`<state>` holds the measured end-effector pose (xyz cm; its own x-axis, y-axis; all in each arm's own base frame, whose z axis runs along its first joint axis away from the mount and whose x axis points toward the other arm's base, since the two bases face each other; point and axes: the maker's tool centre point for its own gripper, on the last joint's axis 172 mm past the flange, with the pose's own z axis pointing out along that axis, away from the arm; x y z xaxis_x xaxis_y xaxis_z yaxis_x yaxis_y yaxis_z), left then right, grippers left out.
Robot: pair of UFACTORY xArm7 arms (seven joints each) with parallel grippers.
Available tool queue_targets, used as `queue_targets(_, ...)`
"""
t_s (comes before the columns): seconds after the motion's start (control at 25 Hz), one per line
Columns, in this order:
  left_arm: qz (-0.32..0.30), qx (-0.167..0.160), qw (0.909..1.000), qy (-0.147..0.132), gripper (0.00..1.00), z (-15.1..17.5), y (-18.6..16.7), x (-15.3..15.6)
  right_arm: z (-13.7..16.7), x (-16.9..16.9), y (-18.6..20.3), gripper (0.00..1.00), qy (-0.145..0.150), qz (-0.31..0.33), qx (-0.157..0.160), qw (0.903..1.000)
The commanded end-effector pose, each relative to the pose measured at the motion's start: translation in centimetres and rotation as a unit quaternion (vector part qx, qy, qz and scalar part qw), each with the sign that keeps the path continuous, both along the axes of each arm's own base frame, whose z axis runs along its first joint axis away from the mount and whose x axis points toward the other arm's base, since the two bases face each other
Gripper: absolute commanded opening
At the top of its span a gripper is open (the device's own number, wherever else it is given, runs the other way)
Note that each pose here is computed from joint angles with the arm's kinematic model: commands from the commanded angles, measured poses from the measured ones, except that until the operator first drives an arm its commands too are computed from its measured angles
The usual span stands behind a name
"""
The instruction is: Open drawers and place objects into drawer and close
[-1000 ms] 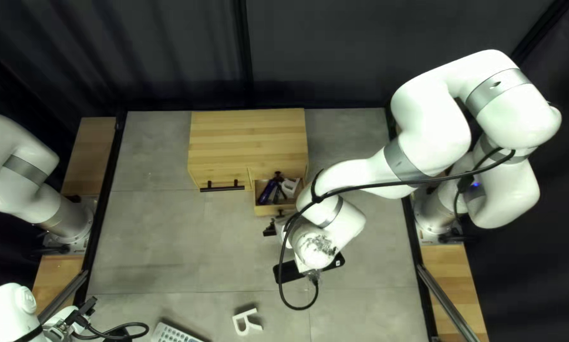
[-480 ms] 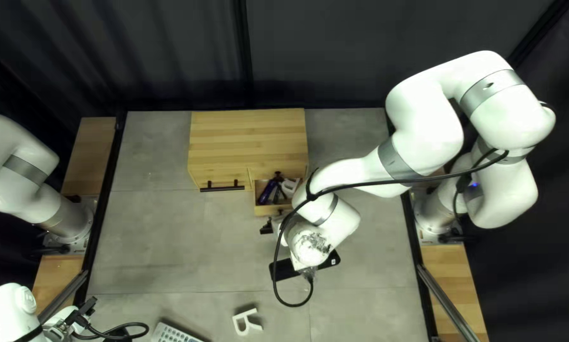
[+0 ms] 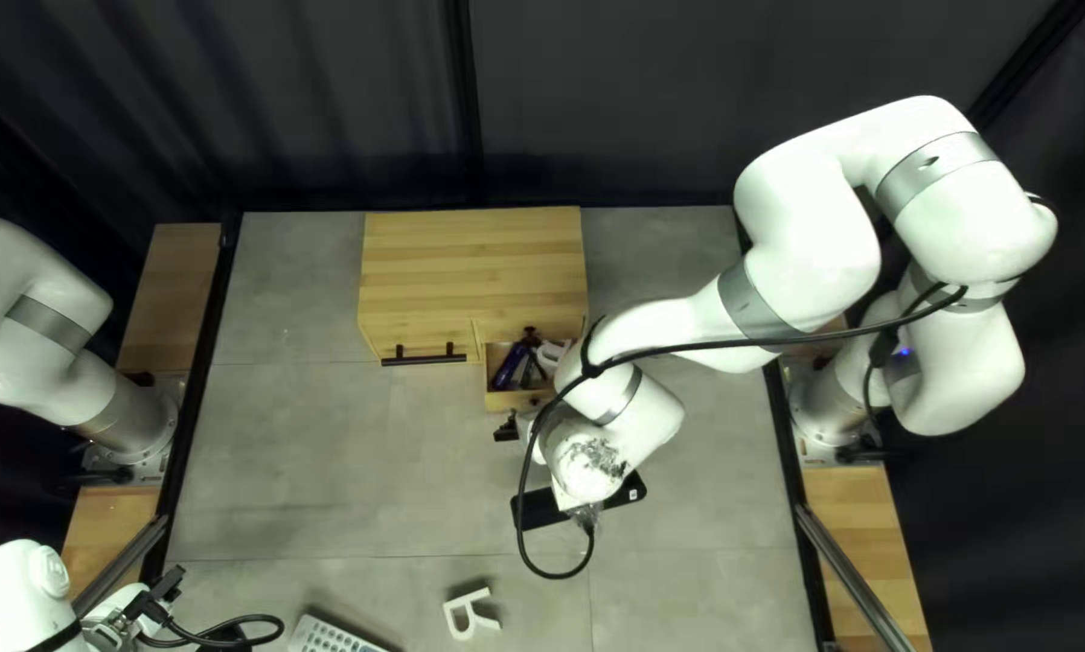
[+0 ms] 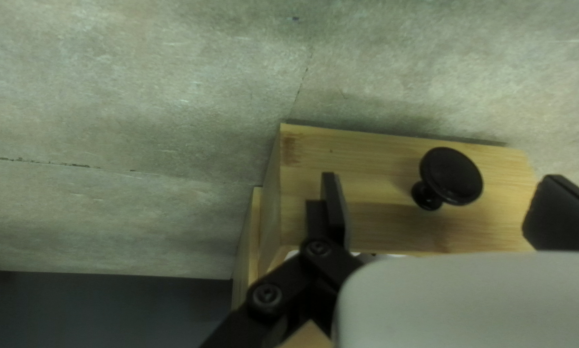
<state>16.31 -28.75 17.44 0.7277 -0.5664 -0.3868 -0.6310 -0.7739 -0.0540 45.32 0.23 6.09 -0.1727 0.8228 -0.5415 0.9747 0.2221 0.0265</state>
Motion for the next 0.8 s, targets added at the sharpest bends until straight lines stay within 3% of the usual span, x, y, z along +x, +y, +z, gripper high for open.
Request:
queue_targets(0.04, 0.0, 0.0, 1.0, 0.0, 1.0, 0.0, 0.0, 0.0, 0.2, -0.4, -0.2, 1.0, 0.0, -0.002, -0.001, 1.0)
queue_targets(0.4, 0.0, 0.0, 1.0, 0.0, 1.0, 0.0, 0.0, 0.0, 0.3, -0.7, -0.3, 1.0, -0.001, -0.004, -0.003, 1.0)
queue_targets(0.8, 0.0, 0.0, 1.0, 0.0, 1.0, 0.0, 0.0, 0.0, 3.7, 1.2, 1.6, 1.0, 0.011, -0.039, -0.002, 0.9992)
